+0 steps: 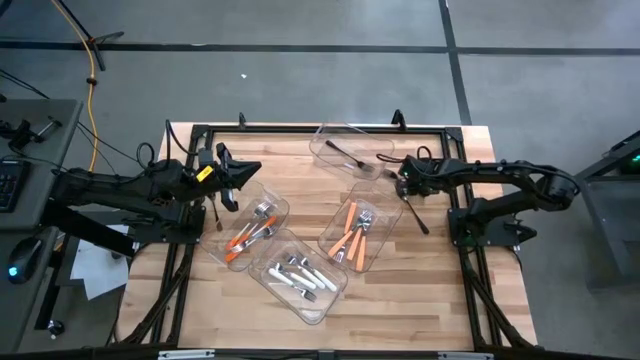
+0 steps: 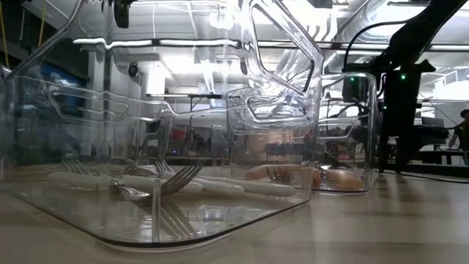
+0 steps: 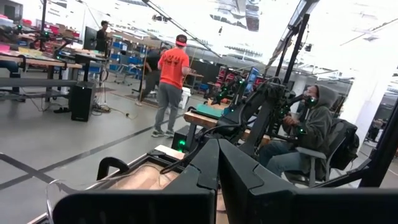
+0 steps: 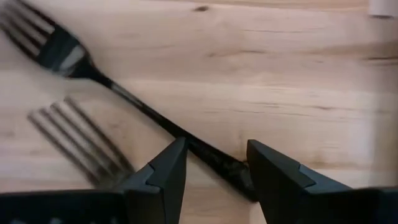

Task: Sort silverware by color (type)
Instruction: Put the black fork into the top transparent bin

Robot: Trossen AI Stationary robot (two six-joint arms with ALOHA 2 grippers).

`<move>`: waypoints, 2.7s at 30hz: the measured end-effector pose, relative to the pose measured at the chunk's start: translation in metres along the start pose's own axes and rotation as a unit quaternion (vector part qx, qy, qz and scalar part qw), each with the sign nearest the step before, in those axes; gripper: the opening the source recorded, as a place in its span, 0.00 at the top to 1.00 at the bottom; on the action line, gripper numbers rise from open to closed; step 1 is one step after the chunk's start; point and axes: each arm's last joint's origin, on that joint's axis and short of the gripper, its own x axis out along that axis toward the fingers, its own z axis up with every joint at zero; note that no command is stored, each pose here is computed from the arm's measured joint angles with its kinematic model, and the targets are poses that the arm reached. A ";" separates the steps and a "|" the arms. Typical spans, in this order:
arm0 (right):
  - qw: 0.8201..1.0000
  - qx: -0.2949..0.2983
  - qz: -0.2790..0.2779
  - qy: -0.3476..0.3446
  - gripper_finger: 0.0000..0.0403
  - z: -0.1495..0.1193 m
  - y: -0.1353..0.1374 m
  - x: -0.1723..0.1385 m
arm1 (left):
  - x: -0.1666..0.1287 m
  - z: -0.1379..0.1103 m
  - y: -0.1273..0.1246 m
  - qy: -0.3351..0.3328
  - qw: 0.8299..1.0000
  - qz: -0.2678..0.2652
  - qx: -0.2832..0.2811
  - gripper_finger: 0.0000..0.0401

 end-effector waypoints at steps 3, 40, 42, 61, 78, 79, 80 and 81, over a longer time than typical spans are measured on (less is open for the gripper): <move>1.000 0.027 -0.008 -0.004 0.62 0.000 -0.001 0.000 | 0.000 0.000 0.000 0.000 1.000 0.000 0.000 1.00; 0.979 -0.144 0.146 0.014 0.62 0.069 -0.019 -0.070 | 0.000 0.000 0.000 0.001 1.000 0.000 0.001 1.00; 0.977 -0.147 0.155 0.010 0.62 0.073 -0.021 -0.072 | 0.000 0.000 0.000 0.001 1.000 0.000 0.001 1.00; 0.966 -0.184 0.141 0.113 0.62 0.085 -0.009 -0.026 | 0.000 0.000 0.000 0.001 1.000 0.000 0.000 1.00; 0.934 -0.296 0.084 0.180 0.62 0.082 0.002 0.022 | 0.000 0.000 0.000 0.000 1.000 0.003 0.000 1.00; 0.934 -0.297 0.079 0.181 0.62 0.082 0.003 0.022 | 0.000 0.000 0.000 0.000 1.000 0.004 0.001 1.00; 0.934 -0.298 0.075 0.182 0.62 0.081 0.003 0.023 | 0.000 0.000 0.000 0.000 1.000 0.004 0.001 1.00; 0.934 -0.299 0.070 0.181 0.62 0.081 0.004 0.024 | 0.000 0.000 0.000 -0.001 1.000 0.006 0.003 1.00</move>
